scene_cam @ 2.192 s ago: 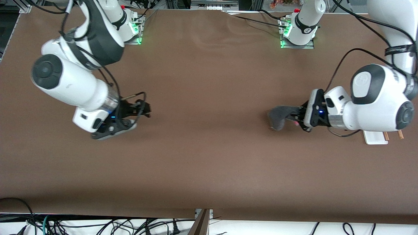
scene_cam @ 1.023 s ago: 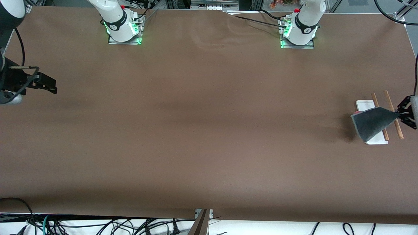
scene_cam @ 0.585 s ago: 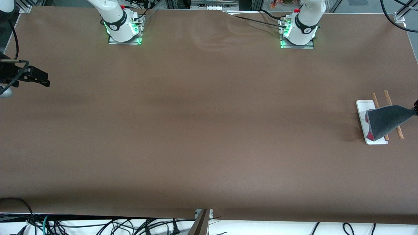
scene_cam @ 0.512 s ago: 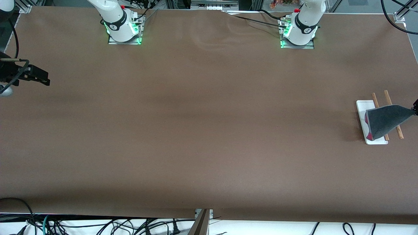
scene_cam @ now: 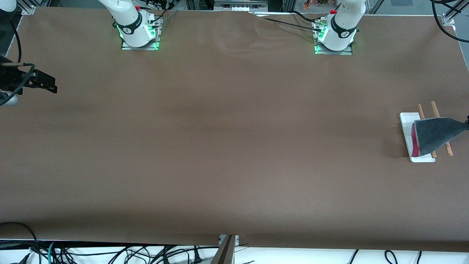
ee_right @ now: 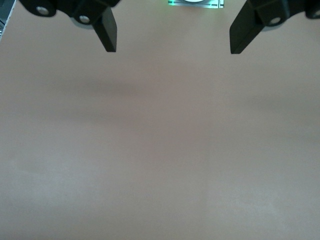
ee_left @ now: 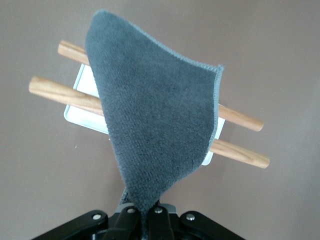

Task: Pass towel and hang on rack
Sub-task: 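Lower the towel onto the rods with the left gripper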

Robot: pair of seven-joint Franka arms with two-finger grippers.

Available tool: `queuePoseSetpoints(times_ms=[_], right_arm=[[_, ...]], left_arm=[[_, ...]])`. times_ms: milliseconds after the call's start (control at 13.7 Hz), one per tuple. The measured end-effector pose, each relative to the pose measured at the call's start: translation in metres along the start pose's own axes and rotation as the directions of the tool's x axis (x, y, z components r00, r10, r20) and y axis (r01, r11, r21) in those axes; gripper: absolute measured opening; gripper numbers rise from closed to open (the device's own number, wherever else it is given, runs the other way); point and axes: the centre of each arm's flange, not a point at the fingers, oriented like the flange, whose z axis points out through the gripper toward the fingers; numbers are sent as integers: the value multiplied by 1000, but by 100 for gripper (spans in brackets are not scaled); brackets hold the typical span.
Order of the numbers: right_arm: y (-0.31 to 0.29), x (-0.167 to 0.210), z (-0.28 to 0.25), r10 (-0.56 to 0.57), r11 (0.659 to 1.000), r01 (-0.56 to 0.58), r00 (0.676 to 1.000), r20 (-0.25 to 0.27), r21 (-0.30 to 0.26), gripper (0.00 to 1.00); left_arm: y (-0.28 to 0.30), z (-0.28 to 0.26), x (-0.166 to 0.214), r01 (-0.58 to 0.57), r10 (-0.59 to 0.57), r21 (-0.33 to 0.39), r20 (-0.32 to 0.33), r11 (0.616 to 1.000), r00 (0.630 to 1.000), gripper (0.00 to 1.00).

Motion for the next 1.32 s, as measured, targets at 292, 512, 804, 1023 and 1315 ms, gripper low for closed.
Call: queuePoseSetpoints(times_ms=[292,512,804,1023,1315], right_arm=[[-7,1,-1,-14,1000,14,1000,-2,-1,100],[-10,1,-1,-19,1000,19,1000,-4,9,100],[-7,2,2,-15,1000,15,1000,1,10,100],[-6,3,3,-14,1000,14,1000,1,10,100],[-6,3,3,-14,1000,14,1000,1,10,100]], left_arm=[[-4,11,-2,1,-1,-1,2,1000,1000,8],[-5,14,-3,3,-3,-2,2,1000,1000,9],[-7,27,-14,16,-16,-3,2,1000,1000,9],[-9,37,-16,19,-19,-11,0,1000,1000,18],[-10,40,-15,18,-19,-11,-4,1000,1000,57]])
